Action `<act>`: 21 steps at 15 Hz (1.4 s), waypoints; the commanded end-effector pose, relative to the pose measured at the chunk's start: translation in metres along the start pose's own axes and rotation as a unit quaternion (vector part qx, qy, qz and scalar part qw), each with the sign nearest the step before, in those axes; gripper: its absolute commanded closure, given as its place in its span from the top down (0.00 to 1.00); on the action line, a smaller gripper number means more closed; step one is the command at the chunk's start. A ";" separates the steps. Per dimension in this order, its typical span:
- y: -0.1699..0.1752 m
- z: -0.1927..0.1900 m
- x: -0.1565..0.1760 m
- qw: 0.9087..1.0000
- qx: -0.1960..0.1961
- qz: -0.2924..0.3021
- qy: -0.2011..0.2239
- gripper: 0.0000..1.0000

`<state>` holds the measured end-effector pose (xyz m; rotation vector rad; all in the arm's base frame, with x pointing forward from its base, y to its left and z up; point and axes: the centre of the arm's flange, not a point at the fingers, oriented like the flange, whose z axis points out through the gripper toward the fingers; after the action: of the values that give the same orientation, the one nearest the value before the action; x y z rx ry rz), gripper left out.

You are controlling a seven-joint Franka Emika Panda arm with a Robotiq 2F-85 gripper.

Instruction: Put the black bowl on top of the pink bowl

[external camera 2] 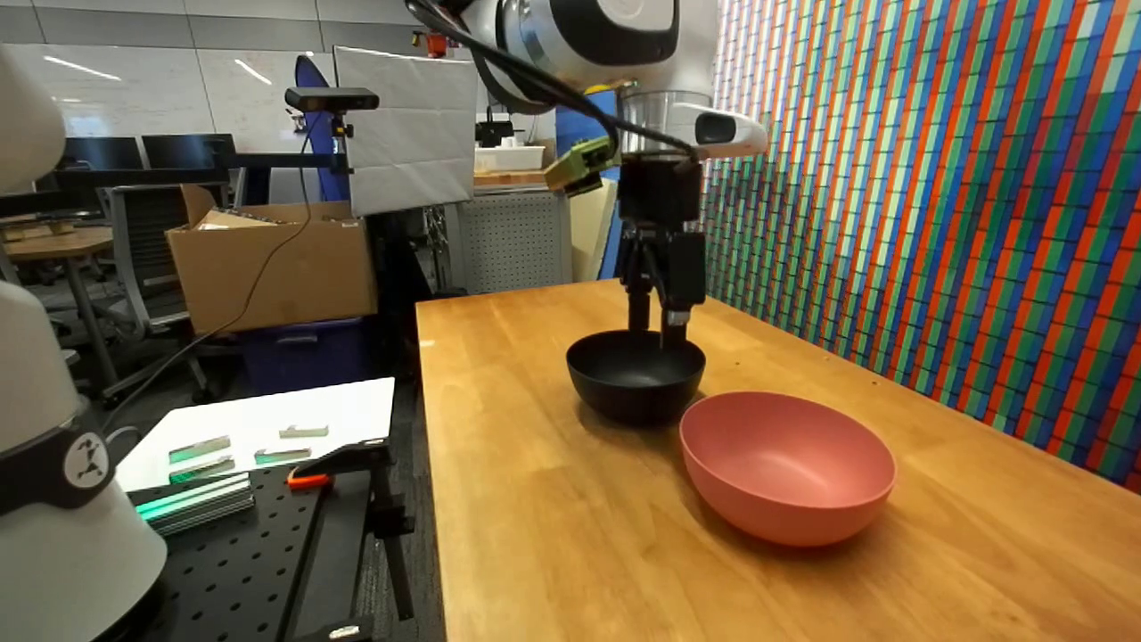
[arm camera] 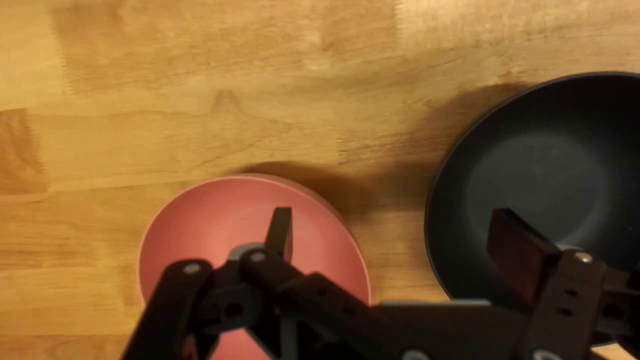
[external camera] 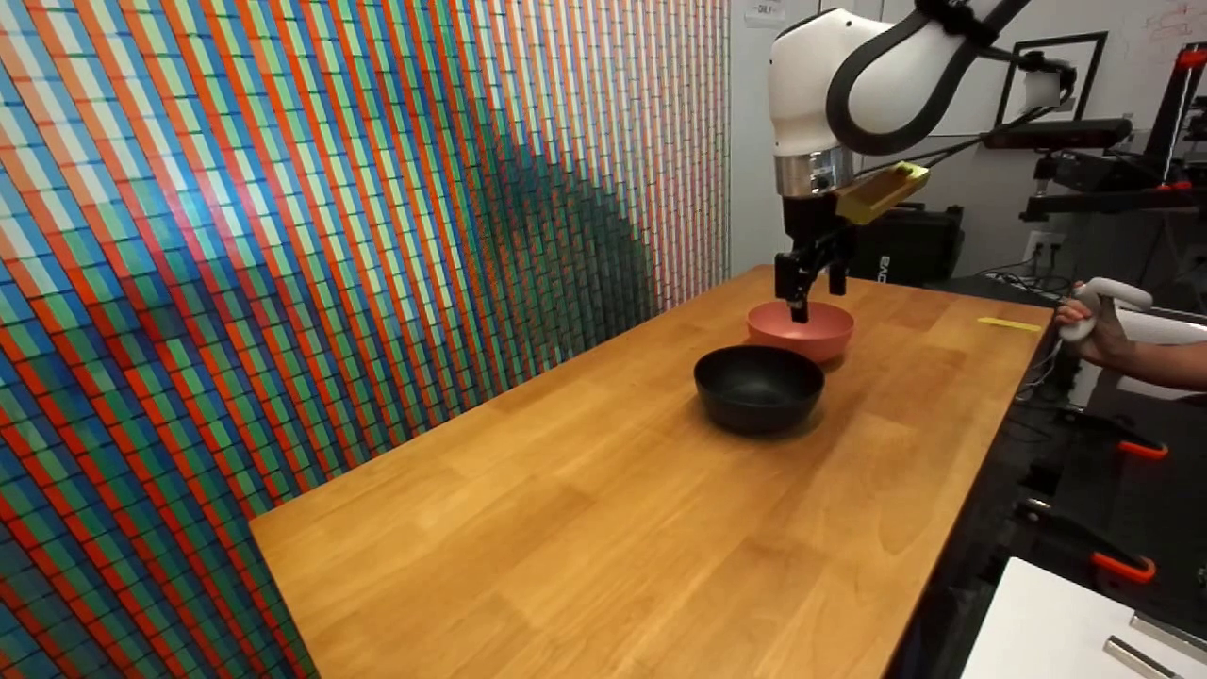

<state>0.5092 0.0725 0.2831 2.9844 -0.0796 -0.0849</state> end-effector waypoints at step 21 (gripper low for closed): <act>-0.048 0.075 0.054 0.999 0.007 0.022 0.037 0.03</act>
<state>0.5512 0.1081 0.1960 3.0118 -0.1100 0.0171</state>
